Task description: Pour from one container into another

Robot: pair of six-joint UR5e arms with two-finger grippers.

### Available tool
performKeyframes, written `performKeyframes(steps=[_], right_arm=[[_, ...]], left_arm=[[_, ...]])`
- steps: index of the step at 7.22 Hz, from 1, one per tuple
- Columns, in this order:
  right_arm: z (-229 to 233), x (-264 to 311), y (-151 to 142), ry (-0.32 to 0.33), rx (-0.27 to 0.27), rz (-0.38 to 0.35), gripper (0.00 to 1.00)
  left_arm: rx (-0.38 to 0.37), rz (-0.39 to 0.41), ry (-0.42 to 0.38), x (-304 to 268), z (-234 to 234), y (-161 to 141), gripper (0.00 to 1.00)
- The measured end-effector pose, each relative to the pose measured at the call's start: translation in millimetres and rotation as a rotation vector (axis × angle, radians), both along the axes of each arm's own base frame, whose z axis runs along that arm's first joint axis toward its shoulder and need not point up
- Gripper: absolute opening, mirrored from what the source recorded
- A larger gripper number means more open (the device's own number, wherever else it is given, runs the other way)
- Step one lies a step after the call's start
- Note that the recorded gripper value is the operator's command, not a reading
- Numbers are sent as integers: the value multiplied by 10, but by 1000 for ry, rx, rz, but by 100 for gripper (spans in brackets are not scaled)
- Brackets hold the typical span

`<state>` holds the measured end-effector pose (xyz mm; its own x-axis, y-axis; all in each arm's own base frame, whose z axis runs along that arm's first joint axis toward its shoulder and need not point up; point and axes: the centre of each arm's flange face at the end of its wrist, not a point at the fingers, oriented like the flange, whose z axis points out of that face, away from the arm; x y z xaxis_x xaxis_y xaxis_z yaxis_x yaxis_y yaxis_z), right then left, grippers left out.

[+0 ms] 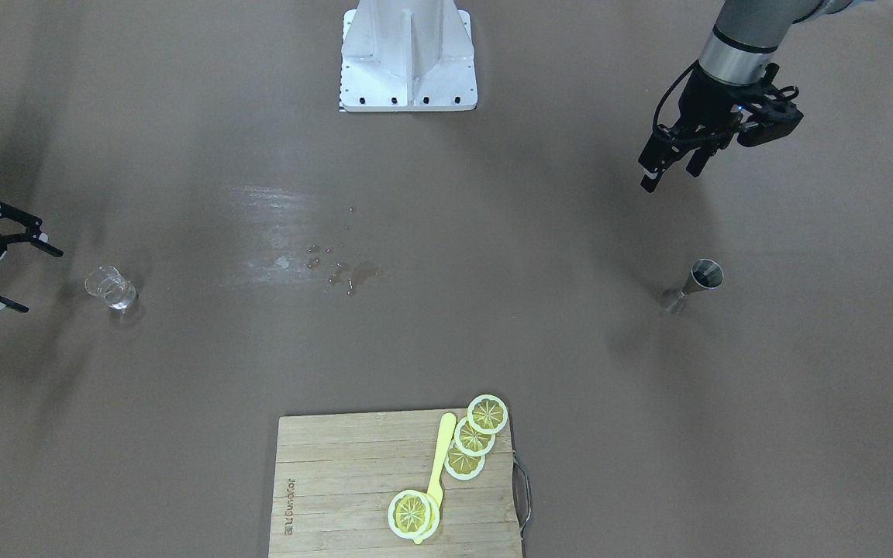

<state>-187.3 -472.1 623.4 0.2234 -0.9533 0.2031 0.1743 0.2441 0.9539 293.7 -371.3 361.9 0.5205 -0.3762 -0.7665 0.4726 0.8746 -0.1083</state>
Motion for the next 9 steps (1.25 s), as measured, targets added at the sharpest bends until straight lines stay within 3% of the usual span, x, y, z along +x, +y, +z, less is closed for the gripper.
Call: performKeyframes(steps=[3,6,9], right_arm=[[96,-58,89,-13,-4,-48,100],[-20,-56,121,-59,79,-58,100],[-33,-111,34,-63,100,-60,99]], left_arm=[[122,-66,-117,216,153,193,99],[167,-131,-199,208,247,155,99],[214,-215,-252,280,341,132,99]])
